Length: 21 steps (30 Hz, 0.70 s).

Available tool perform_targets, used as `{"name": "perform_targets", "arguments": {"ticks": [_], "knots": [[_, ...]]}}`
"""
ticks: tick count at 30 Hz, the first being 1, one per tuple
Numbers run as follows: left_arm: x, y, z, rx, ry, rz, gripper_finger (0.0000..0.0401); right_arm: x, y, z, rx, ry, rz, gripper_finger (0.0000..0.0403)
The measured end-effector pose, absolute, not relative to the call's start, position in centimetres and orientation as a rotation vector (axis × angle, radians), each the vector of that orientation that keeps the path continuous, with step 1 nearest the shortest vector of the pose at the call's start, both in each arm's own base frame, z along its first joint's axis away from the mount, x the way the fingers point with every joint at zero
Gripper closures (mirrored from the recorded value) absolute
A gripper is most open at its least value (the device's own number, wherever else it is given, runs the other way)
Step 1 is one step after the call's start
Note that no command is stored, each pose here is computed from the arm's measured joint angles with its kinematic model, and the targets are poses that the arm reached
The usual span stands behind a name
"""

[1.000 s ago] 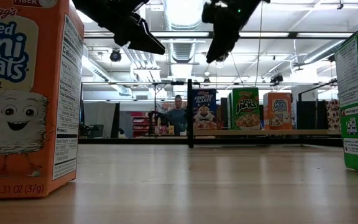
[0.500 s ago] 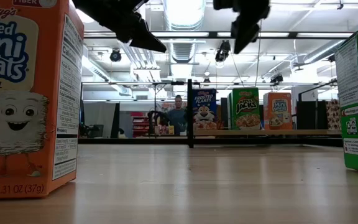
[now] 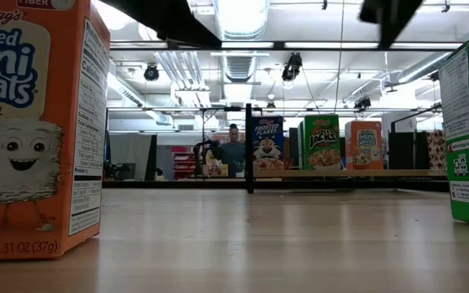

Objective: Stack cereal on shelf
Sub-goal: Put the green cereal box on the shelf aligned with the other green cereal box on the shelf

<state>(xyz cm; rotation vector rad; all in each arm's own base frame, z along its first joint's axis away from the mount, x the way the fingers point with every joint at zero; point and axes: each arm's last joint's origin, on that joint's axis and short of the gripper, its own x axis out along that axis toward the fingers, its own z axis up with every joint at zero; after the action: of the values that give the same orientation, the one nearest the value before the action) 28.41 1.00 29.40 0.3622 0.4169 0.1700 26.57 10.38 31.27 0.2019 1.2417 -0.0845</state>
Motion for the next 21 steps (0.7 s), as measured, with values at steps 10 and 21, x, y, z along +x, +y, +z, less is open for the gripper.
{"name": "perform_targets", "arguments": {"ticks": [10, 21], "knots": [[28.4, -0.8, 29.5, 0.269, 0.389, 0.131, 0.0168, 24.1, 14.2, 30.9, 0.36, 1.232, -0.168, 0.0203], [28.6, -4.0, 30.0, 0.176, 0.301, 0.045, 0.0168, 22.6, 18.7, 29.0, 0.164, 1.236, -0.112, 0.0151]]}}
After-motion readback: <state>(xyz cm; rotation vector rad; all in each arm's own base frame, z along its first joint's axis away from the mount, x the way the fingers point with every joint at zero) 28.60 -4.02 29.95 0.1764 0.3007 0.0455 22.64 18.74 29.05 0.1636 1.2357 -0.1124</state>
